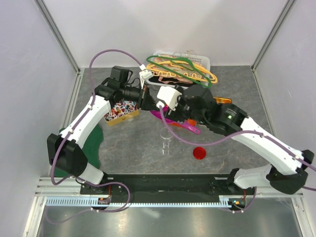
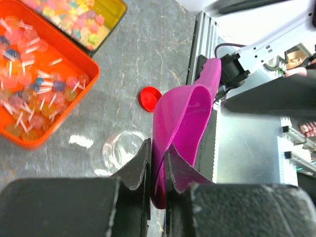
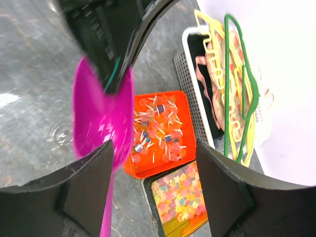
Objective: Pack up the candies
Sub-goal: Pick up the spatula from the center of the board.
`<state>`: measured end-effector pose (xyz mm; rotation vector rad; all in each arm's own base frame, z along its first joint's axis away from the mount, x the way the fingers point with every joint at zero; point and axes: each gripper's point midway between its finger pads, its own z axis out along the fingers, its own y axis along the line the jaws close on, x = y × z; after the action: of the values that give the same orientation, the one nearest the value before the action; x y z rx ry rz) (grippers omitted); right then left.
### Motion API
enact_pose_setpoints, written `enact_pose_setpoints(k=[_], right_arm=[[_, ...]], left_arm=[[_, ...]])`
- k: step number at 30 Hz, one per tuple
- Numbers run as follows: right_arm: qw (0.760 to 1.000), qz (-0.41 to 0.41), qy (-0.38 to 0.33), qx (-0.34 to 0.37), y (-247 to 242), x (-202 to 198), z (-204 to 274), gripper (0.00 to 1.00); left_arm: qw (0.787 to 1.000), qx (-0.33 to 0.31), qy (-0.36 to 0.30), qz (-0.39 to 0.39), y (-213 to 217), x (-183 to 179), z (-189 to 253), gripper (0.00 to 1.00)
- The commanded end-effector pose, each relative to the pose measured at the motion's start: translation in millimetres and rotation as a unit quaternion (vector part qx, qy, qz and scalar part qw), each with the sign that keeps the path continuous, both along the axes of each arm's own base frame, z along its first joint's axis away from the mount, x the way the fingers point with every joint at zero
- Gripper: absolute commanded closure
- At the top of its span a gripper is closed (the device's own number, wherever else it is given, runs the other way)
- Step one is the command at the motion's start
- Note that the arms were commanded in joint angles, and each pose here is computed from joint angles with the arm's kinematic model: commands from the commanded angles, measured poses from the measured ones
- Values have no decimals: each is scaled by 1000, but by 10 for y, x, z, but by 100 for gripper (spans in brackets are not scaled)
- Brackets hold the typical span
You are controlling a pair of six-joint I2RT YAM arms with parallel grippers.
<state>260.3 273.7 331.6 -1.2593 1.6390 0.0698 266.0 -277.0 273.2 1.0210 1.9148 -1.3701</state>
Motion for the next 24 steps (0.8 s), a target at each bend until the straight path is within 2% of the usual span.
enact_pose_setpoints(k=[1,6,16,24], right_arm=[[998,51,-5,27,-216,-281,239,26],[997,60,12,45,-313,-320,83,23],[992,92,69,47,-104,-372,-263,27],[992,87,80,45,-62,-336,-366,29]], left_arm=[[999,-29,7,-19,65,6,264,98],[999,-31,17,-28,42,68,239,98],[999,-38,0,-18,64,33,341,98],[999,-45,-2,18,186,123,383,98]])
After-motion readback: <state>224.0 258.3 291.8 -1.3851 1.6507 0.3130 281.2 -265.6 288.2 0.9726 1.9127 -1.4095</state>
